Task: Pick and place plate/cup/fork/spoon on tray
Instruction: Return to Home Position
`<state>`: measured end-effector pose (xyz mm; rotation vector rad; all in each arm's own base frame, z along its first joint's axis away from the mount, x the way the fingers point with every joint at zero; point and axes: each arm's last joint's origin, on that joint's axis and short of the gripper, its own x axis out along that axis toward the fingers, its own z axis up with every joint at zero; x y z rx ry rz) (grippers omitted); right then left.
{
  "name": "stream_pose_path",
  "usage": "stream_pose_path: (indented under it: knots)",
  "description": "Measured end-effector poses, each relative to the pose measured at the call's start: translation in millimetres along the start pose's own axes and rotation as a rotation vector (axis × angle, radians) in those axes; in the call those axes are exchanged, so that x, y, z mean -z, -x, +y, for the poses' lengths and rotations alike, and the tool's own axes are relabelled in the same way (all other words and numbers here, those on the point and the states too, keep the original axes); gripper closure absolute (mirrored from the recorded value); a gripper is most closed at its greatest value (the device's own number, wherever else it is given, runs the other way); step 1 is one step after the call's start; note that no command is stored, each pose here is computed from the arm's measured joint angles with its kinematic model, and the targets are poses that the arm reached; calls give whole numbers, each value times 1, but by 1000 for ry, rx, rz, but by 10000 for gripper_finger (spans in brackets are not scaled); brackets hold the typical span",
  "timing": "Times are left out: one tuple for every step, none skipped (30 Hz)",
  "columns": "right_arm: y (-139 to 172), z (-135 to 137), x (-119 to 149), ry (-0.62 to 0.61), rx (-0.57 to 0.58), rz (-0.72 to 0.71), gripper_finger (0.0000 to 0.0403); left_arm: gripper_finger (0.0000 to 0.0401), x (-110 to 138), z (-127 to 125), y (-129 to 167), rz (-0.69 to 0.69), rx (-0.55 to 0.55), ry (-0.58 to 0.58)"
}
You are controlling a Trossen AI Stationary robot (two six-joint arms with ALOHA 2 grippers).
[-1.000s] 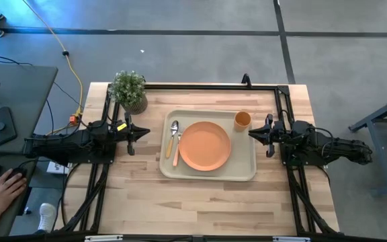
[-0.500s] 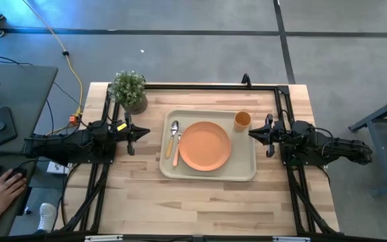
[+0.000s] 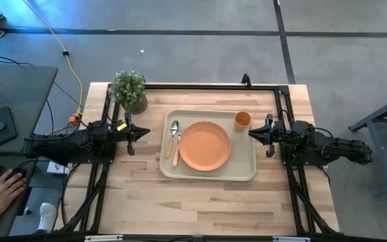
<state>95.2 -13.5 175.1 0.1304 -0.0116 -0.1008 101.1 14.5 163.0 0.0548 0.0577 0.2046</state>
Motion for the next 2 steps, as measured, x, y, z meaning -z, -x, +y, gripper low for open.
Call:
stream_pose_path:
  knots:
    - [0, 0, 0, 0, 0, 0, 361, 398, 0, 0, 0, 0, 0, 0]
    - [0, 0, 0, 0, 0, 0, 361, 398, 0, 0, 0, 0, 0, 0]
